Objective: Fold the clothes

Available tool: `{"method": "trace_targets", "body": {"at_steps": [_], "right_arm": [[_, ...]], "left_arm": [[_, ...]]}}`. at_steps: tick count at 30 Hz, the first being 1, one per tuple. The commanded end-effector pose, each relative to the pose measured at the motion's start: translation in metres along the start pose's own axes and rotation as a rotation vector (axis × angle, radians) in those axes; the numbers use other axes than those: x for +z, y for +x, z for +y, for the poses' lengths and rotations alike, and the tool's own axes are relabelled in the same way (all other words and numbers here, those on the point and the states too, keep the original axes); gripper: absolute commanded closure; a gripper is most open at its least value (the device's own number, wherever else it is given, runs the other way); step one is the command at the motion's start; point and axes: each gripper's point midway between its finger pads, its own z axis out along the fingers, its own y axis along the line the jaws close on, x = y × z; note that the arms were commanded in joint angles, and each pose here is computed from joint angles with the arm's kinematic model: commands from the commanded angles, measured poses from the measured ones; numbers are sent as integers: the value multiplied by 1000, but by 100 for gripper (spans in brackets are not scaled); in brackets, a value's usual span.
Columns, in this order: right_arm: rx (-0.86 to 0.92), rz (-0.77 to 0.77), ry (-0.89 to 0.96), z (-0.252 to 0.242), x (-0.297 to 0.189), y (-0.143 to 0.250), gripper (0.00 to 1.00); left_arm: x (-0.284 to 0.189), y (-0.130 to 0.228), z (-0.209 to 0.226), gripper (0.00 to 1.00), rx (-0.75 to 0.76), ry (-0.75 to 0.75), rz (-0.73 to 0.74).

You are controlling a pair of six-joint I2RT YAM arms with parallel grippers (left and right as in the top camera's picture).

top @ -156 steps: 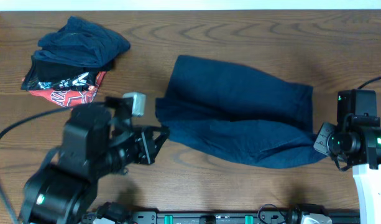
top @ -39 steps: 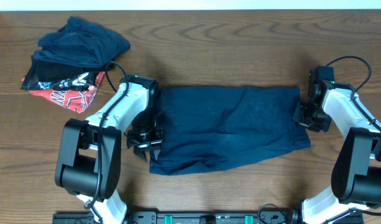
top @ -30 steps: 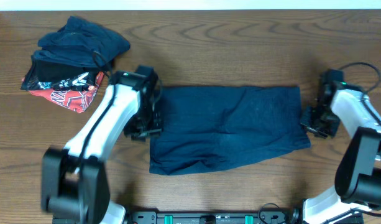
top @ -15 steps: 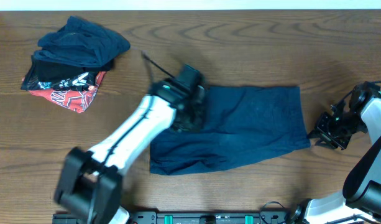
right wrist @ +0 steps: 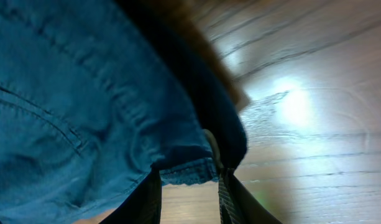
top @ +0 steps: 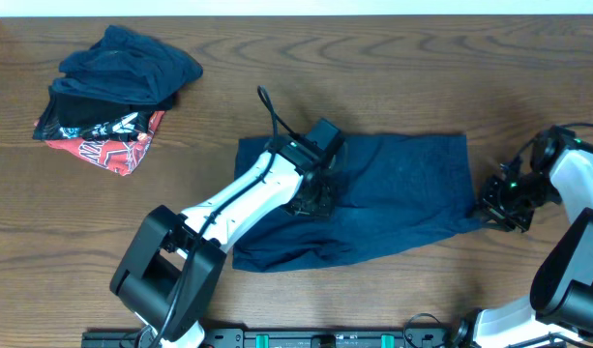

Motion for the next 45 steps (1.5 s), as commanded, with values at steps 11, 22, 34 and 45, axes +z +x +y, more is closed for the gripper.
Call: {"method": "trace_targets", "body": {"at_steps": [11, 22, 34, 45], "right_arm": [[-130, 35, -23, 34, 6, 17, 71], [-143, 18, 115, 26, 11, 18, 71], [4, -167, 232, 8, 4, -21, 99], [-13, -455, 155, 31, -13, -88, 99]], "left_arm": [[-67, -141, 48, 45, 78, -92, -549], [-57, -176, 69, 35, 37, -82, -635], [-28, -145, 79, 35, 20, -110, -465], [-122, -149, 67, 32, 13, -64, -675]]}}
